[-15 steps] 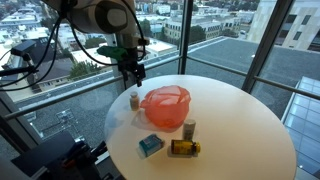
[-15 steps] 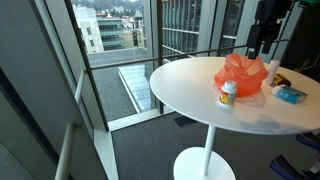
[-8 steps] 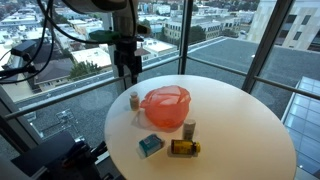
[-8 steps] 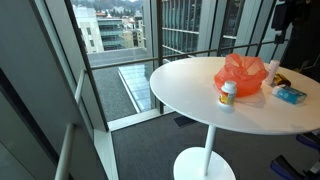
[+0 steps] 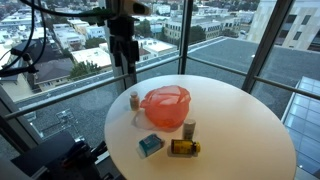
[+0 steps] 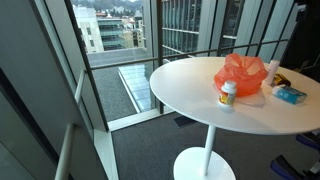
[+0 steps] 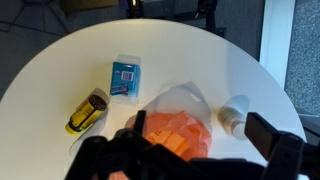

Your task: Remove the white container from the plastic bag.

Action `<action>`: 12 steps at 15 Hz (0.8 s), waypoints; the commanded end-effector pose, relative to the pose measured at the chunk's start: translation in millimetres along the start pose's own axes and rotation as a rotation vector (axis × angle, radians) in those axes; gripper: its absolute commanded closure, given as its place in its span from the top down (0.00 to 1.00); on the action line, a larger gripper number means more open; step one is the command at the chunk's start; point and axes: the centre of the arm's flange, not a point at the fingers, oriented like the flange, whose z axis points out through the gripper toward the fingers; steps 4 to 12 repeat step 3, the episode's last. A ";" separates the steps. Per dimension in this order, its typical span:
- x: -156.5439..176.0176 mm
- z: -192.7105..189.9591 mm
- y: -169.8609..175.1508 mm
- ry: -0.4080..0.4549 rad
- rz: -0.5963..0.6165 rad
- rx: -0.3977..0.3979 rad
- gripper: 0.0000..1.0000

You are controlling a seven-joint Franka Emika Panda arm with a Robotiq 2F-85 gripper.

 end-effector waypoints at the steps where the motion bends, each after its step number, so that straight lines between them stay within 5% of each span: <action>1: -0.4 -1.0 1.0 0.002 0.002 0.001 1.00; 12: -0.4 -0.9 1.3 0.002 0.003 0.001 1.00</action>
